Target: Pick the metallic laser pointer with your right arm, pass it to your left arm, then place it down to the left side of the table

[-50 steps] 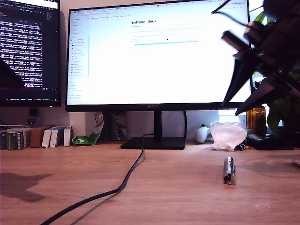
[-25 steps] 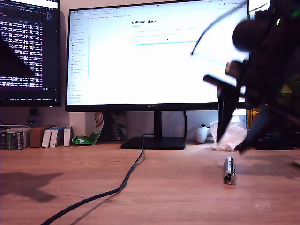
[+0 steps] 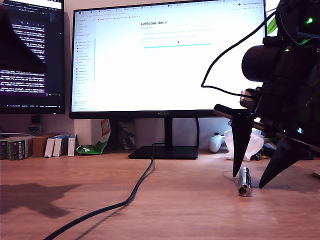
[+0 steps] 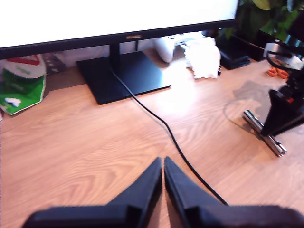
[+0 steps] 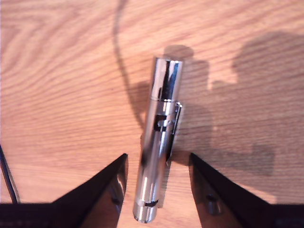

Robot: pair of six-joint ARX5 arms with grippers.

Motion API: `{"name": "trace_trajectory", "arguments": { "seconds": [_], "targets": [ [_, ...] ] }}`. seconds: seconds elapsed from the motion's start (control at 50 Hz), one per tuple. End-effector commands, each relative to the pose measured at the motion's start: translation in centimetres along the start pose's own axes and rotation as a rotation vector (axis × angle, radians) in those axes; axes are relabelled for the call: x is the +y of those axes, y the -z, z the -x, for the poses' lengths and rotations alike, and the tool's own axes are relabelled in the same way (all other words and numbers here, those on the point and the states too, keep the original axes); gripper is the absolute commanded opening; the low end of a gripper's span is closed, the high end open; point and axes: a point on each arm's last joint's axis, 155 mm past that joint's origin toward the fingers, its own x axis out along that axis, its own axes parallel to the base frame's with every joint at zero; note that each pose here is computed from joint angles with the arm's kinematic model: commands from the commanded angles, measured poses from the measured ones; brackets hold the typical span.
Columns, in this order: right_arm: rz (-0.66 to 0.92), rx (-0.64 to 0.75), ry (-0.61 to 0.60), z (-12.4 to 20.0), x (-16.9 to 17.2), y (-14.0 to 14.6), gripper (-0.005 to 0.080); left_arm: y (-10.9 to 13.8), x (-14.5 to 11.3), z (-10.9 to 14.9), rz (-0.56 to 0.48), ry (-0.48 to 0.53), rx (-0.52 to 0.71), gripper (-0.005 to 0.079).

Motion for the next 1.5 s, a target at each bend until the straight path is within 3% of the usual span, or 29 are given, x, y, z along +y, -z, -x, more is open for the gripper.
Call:
{"name": "trace_trajectory", "arguments": {
  "seconds": [0.0, 0.3, 0.64, 0.84, 1.16, 1.38, 1.48],
  "targets": [
    [-0.002, 0.008, 0.014, -0.6, 0.0, 0.1, 0.0351, -0.1, -0.2, -0.1, -0.012, 0.004, -0.003, -0.0022],
    [-0.022, 0.04, 0.036, -1.5, 1.1, 0.3, 0.0351, -0.1, -0.3, -0.1, -0.014, 0.009, -0.004, -0.0022],
    [0.001, 0.108, 0.29, -0.5, -1.2, -0.6, 0.0349, -0.1, -0.6, -0.1, -0.015, 0.02, -0.003, -0.0022],
    [0.005, 0.125, 0.312, -1.0, -1.2, -0.1, 0.0333, -0.1, -1.1, -0.2, -0.021, 0.035, -0.002, -0.0022],
    [0.025, 0.105, 0.299, -1.4, -0.3, -0.2, 0.0192, -0.1, -1.4, -0.3, -0.024, 0.045, -0.001, -0.0022],
    [0.041, 0.113, 0.296, -1.4, -0.1, 0.0, 0.0052, -0.1, -1.4, -0.3, -0.024, 0.044, -0.002, -0.0022],
    [0.055, 0.118, 0.289, -1.4, 0.0, 0.1, 0.0031, -0.1, -1.4, -0.3, -0.024, 0.045, -0.001, -0.0022]
  ]
}}
